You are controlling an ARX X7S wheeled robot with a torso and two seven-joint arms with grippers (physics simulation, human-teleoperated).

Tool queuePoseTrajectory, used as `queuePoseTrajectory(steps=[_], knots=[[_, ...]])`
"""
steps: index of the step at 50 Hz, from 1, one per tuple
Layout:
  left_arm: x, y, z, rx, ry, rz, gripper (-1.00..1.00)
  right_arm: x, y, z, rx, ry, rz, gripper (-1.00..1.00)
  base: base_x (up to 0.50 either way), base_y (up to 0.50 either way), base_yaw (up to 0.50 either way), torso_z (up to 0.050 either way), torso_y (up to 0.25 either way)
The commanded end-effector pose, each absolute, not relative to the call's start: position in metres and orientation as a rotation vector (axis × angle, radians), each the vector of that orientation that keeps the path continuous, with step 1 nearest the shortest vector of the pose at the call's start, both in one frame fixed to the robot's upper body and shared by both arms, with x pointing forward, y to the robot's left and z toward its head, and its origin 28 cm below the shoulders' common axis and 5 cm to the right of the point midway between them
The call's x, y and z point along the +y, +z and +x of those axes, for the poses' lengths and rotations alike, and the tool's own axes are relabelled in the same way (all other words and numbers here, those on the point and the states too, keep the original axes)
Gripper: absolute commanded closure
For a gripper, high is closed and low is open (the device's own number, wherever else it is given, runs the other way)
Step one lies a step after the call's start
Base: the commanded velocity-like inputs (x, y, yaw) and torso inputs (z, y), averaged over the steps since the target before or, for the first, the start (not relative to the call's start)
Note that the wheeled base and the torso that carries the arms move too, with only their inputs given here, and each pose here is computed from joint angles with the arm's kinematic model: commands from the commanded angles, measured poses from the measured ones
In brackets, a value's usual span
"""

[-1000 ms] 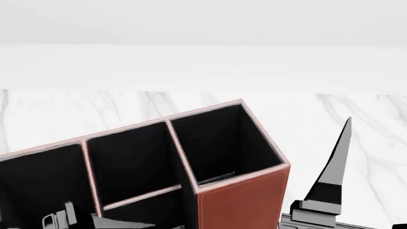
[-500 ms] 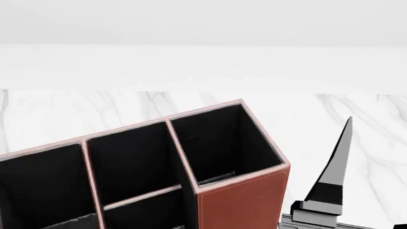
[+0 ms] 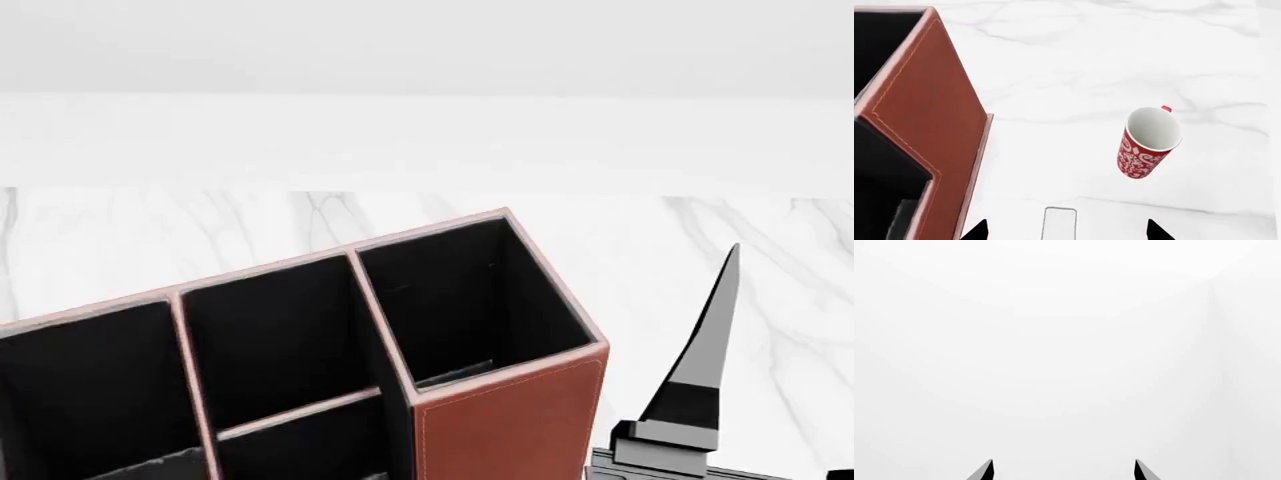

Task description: Pick up the book and place it in the front compartment of the caddy.

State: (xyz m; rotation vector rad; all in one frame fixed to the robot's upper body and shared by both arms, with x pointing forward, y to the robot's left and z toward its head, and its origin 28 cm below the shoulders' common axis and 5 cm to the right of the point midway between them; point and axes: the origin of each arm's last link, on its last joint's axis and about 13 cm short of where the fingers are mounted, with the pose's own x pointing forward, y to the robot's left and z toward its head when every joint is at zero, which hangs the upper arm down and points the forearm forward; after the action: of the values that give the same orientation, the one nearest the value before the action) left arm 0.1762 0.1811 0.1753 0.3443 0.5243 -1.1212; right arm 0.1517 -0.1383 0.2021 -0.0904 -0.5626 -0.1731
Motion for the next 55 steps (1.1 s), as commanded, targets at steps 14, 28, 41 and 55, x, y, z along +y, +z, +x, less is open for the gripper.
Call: queuePoseTrajectory(steps=[14, 28, 41, 55], knots=[[0.183, 0.158, 0.189, 0.645, -1.108, 0.458, -1.0, -0.138, 0.202, 0.151, -0.56, -0.168, -0.093, -1.0, 0.0, 0.0, 0.0, 0.0, 0.0], [0.181, 0.138, 0.192, 0.665, -1.135, 0.602, -1.0, -0.138, 0.203, 0.151, -0.559, -0.164, -0.095, -1.0, 0.0, 0.0, 0.0, 0.0, 0.0], [0.181, 0.129, 0.195, 0.667, -1.135, 0.663, -1.0, -0.137, 0.202, 0.152, -0.556, -0.158, -0.094, -1.0, 0.0, 0.0, 0.0, 0.0, 0.0], [0.178, 0.124, 0.199, 0.667, -1.139, 0.654, -1.0, -0.138, 0.203, 0.151, -0.556, -0.163, -0.093, -1.0, 0.0, 0.0, 0.0, 0.0, 0.0]])
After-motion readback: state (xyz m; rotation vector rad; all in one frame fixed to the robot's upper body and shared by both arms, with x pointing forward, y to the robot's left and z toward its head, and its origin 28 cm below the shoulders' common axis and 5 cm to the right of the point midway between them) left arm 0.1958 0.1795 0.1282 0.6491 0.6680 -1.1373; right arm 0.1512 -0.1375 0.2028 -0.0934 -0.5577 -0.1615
